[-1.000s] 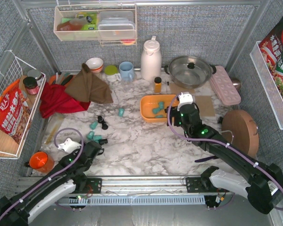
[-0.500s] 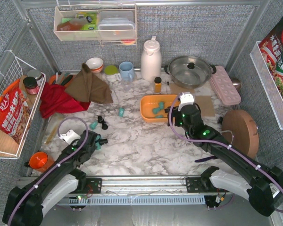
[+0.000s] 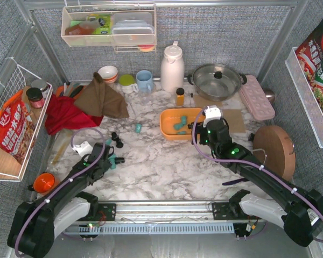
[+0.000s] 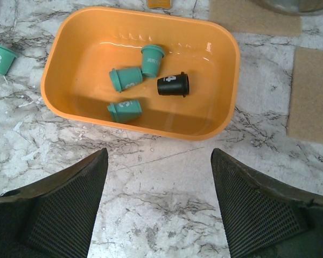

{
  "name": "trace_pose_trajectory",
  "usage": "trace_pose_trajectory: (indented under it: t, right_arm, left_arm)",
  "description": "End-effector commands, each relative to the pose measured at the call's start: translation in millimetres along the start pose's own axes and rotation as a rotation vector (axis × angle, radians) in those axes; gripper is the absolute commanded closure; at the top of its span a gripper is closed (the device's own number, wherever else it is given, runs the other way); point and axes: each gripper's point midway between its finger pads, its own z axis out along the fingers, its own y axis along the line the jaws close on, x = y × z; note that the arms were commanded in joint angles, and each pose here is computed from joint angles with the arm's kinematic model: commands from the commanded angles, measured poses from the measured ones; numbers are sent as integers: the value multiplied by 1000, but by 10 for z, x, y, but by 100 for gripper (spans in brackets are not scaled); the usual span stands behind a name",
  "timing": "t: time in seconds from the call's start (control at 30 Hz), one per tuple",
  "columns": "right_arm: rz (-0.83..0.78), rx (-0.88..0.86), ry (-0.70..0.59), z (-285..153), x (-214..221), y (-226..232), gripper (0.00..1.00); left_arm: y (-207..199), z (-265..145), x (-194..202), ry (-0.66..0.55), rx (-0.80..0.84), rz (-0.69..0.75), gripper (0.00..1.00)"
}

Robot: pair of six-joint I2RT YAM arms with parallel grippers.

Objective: Mix the coffee capsules in the storage basket

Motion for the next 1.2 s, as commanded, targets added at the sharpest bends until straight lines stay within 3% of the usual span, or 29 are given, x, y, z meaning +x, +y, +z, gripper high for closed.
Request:
trace_pose_trajectory:
  t: [0.0,0.17,0.57,0.87,1.17]
  right_arm:
    - [0,13,-18,9,-48,-22,18]
    - [-1,14,-17,10,-45,-23,18]
    - [-1,8,-8,26,-38,-3,18]
    - [7,-4,3,38,-32,28,18]
    - [27,-60,32,-96,-149,112,19]
  left_arm:
    - [-23,-7,139,78,17,40,50]
    - [-73,-42,132,98,23,65,67]
    - [-451,-373,-312,26,126,129,67]
    - [-1530,-846,-811,-70,469,154,67]
    - [-2906,-1328,-836,-236,972,463,64]
